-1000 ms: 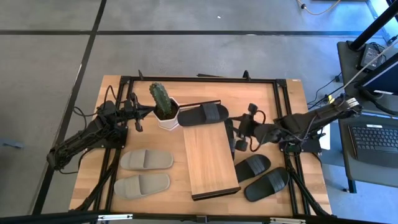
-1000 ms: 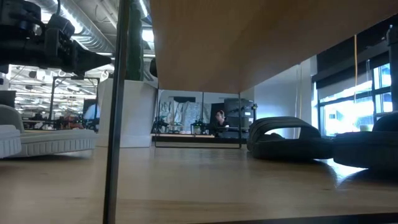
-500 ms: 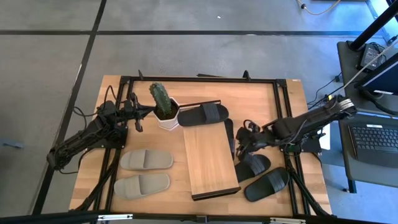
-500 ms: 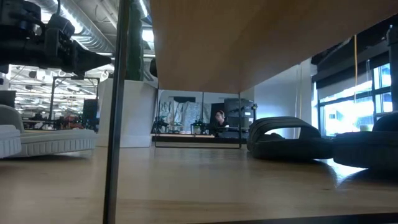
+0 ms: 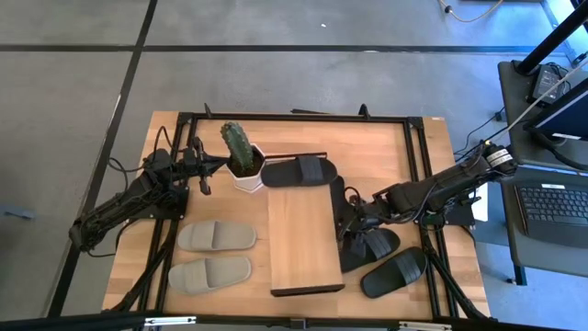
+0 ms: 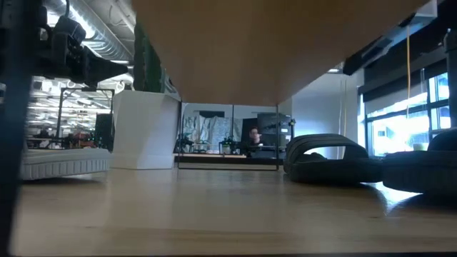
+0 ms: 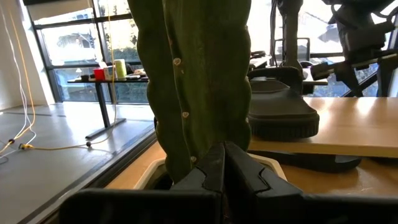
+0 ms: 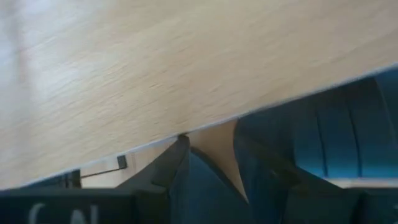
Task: Pick and place slides into the shelf
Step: Adjust the shelf, then put the black slide on the shelf
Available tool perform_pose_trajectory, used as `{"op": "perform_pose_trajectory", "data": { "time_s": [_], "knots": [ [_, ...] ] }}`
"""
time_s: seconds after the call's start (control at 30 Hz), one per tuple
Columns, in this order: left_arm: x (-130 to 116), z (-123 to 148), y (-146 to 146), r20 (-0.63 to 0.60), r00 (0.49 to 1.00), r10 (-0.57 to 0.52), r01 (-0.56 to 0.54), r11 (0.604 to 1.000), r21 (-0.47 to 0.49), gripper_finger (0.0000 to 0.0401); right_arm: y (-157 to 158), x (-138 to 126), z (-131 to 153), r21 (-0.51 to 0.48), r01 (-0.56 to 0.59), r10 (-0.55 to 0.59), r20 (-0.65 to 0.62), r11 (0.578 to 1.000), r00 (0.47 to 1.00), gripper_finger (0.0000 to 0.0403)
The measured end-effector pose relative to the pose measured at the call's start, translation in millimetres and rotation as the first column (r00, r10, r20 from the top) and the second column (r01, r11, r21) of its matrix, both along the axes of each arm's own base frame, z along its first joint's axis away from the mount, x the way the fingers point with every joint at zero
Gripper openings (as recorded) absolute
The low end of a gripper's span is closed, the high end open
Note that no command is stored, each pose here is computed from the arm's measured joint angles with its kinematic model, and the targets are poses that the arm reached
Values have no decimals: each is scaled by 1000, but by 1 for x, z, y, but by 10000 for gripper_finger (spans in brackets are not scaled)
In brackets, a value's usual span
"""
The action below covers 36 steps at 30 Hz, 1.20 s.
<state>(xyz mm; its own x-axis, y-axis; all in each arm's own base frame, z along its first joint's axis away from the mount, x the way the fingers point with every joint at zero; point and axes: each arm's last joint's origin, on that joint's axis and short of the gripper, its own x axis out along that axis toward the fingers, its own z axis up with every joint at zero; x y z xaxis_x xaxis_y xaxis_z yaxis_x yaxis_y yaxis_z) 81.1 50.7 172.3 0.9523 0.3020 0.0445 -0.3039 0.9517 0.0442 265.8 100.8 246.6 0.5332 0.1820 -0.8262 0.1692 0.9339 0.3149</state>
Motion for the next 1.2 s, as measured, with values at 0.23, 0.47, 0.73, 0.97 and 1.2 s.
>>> {"op": "perform_pose_trajectory", "data": {
  "time_s": [0.23,0.47,0.73,0.97,1.2],
  "knots": [
    [0,0,0,0,1000,0,0,1000,0,0,1,4,3,-27,-63,65,63,998,996,134],
    [0,0,0,0,1000,0,0,1000,0,0,2,7,6,-35,-84,88,112,996,990,134],
    [0,0,0,1,1000,0,0,1000,0,0,-1,-4,32,-76,-73,85,168,994,982,134],
    [0,0,0,1,1000,-1,1,1000,-2,0,-16,-27,45,-202,31,-9,108,979,994,134],
    [0,0,0,1,1000,-1,1,1000,-1,0,-10,-20,41,-296,-85,125,118,951,985,134]
  ]
}}
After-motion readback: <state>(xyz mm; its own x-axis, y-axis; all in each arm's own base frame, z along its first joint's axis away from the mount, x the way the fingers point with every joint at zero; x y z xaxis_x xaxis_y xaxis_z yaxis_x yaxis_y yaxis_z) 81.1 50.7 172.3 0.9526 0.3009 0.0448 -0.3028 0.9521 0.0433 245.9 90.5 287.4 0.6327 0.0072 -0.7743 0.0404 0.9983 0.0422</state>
